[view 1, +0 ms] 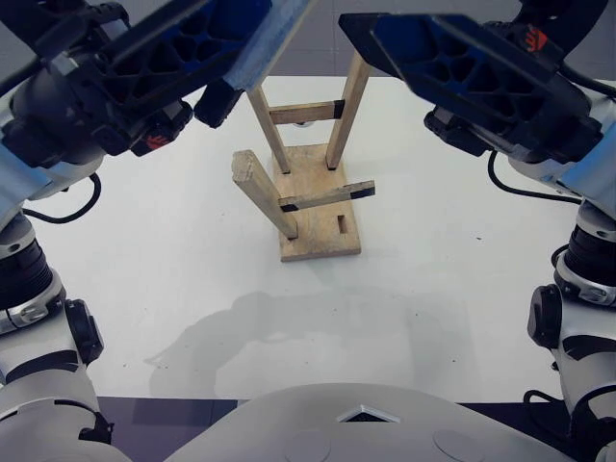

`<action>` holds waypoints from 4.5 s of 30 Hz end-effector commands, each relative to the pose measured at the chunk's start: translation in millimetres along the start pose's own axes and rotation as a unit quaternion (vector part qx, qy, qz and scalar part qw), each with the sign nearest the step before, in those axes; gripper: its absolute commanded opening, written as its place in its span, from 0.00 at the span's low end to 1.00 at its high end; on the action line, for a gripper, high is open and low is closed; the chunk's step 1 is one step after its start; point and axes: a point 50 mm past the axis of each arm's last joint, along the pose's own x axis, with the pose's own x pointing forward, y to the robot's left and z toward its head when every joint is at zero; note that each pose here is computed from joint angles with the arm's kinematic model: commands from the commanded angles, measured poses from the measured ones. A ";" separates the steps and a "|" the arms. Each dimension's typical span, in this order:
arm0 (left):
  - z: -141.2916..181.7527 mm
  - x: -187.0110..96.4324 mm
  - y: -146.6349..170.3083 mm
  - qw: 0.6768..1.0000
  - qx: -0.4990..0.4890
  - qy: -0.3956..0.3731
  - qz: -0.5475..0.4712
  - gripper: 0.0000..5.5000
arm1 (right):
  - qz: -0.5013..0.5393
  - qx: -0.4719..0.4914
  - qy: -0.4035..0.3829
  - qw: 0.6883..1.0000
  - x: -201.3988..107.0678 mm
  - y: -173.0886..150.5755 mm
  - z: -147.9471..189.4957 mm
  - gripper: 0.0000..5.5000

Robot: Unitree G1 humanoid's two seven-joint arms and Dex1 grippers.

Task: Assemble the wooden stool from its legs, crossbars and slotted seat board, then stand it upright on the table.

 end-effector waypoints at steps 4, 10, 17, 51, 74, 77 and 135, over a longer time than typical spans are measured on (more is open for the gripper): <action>-7.9 -1.3 2.8 0.997 0.038 0.061 0.013 0.37 | 0.001 -0.021 -0.019 1.000 16.0 0.6 16.1 0.98; -6.3 -0.5 5.8 0.997 0.048 0.064 0.013 0.37 | 0.009 -0.022 -0.002 1.000 22.7 0.3 12.4 0.85; -8.8 -1.4 2.5 0.997 0.044 0.068 0.002 0.37 | 0.014 -0.030 0.013 0.999 22.7 -0.2 7.3 0.63; 26.1 -69.9 58.9 0.927 0.193 0.032 0.319 0.89 | -0.203 -0.166 -0.004 0.965 -59.6 -23.3 53.1 0.37; -159.9 -103.0 146.9 0.775 0.188 0.269 0.540 0.98 | -0.164 -0.213 0.256 0.929 -95.7 -87.2 -94.0 0.37; -159.3 -103.8 147.7 0.777 0.186 0.274 0.535 0.98 | -0.156 -0.215 0.262 0.928 -97.1 -91.6 -103.0 0.37; -77.2 59.8 31.0 0.590 0.726 0.304 0.179 0.98 | -0.200 -0.191 0.376 0.885 -116.2 -105.4 -165.1 0.37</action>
